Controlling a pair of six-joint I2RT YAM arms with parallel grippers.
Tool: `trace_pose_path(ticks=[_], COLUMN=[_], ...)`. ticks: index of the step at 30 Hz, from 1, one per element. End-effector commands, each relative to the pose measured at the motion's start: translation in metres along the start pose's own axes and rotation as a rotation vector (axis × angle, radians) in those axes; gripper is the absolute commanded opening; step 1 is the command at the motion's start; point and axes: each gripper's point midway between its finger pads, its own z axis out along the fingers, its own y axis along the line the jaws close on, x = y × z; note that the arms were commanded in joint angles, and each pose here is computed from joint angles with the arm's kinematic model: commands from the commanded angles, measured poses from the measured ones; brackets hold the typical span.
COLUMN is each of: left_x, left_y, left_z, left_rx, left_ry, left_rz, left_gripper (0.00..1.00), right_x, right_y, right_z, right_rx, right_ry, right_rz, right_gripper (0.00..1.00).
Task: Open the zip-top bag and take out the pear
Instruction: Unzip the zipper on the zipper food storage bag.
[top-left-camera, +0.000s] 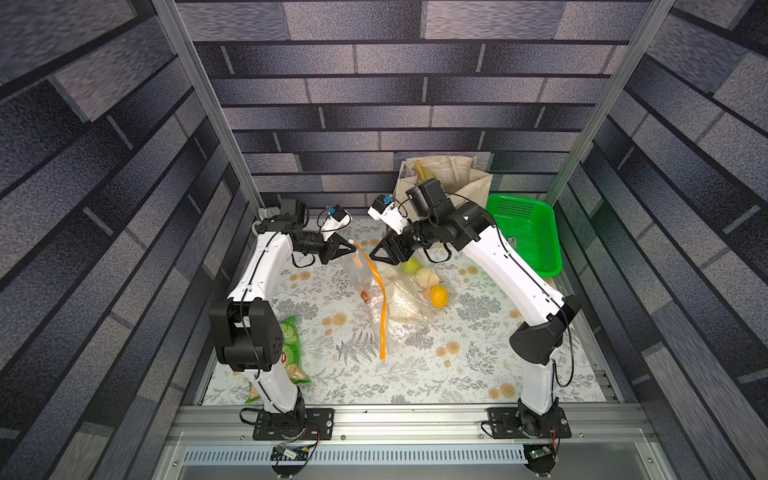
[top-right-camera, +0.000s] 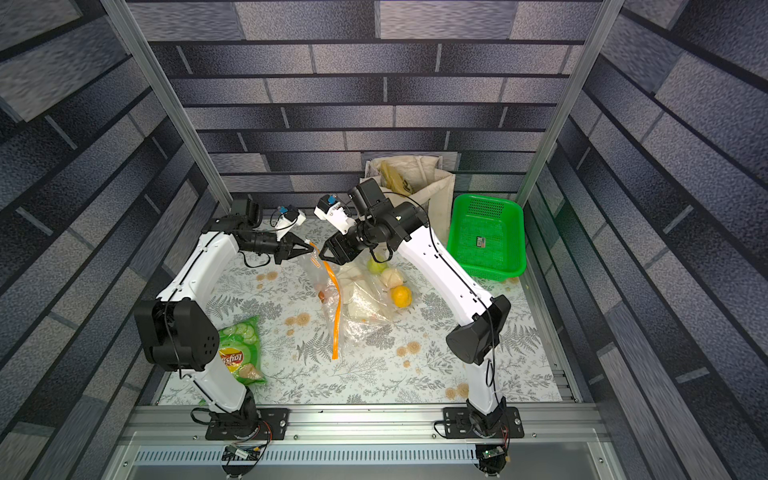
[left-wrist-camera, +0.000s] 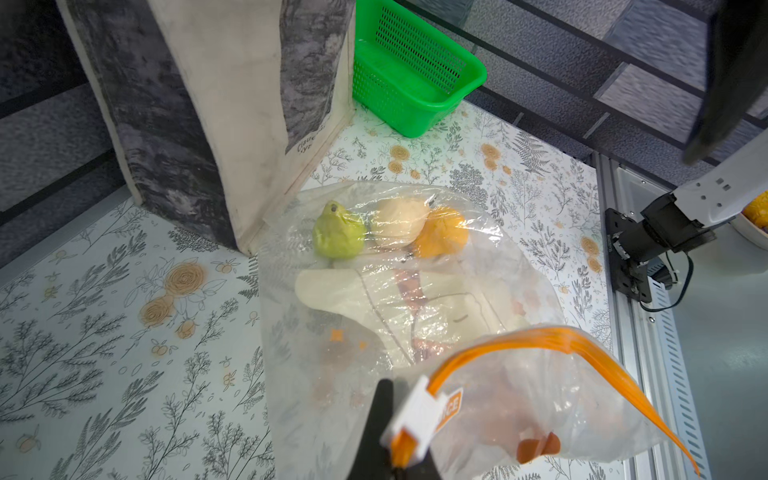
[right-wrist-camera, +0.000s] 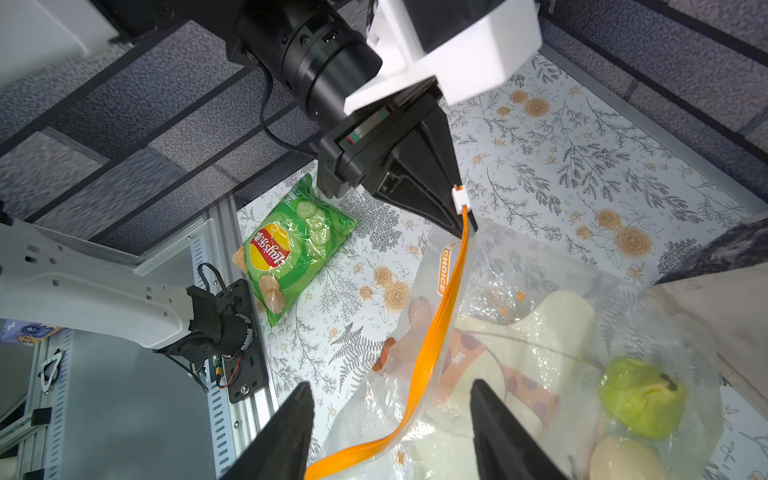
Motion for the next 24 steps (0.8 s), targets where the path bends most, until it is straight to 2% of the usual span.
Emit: trace_pose_path(ticks=[1,7,9,11,13,17,20,24], left_x=[-0.012,-0.048,-0.063,-0.076,-0.089,-0.109,-0.119,-0.127], left_y=[0.003,-0.019,-0.03,-0.035,-0.039,-0.044,-0.039,-0.033], left_z=[-0.003,-0.007,-0.01,-0.012,-0.014,-0.013,-0.012,-0.012], left_rx=[-0.034,0.026,0.042,0.038,0.041,0.037,0.025,0.019], left_ry=[0.022,-0.019,-0.031,-0.036,-0.045,-0.041,-0.041,-0.042], left_rz=[-0.045,-0.093,-0.093,-0.102,-0.109,-0.107,-0.143,-0.188], left_gripper=[0.0,0.0,0.0,0.0,0.0,0.0,0.0,0.0], right_x=[0.003,-0.004,-0.006,-0.009,-0.013,-0.022,-0.021,-0.017], right_y=[-0.007,-0.022,-0.028,-0.03,-0.031,-0.033,-0.043,-0.055], right_z=[0.008,0.01,0.005,0.001,-0.003,-0.006,-0.016,-0.044], right_rx=[0.04,0.134,0.176,0.202,0.219,0.243,0.322,0.452], right_ry=[0.01,-0.024,-0.037,-0.057,-0.084,-0.118,-0.118,-0.128], right_rz=[0.039,0.127,0.167,0.203,0.229,0.265,0.296,0.293], right_gripper=[0.6,0.54,0.59,0.7,0.7,0.67,0.59,0.53])
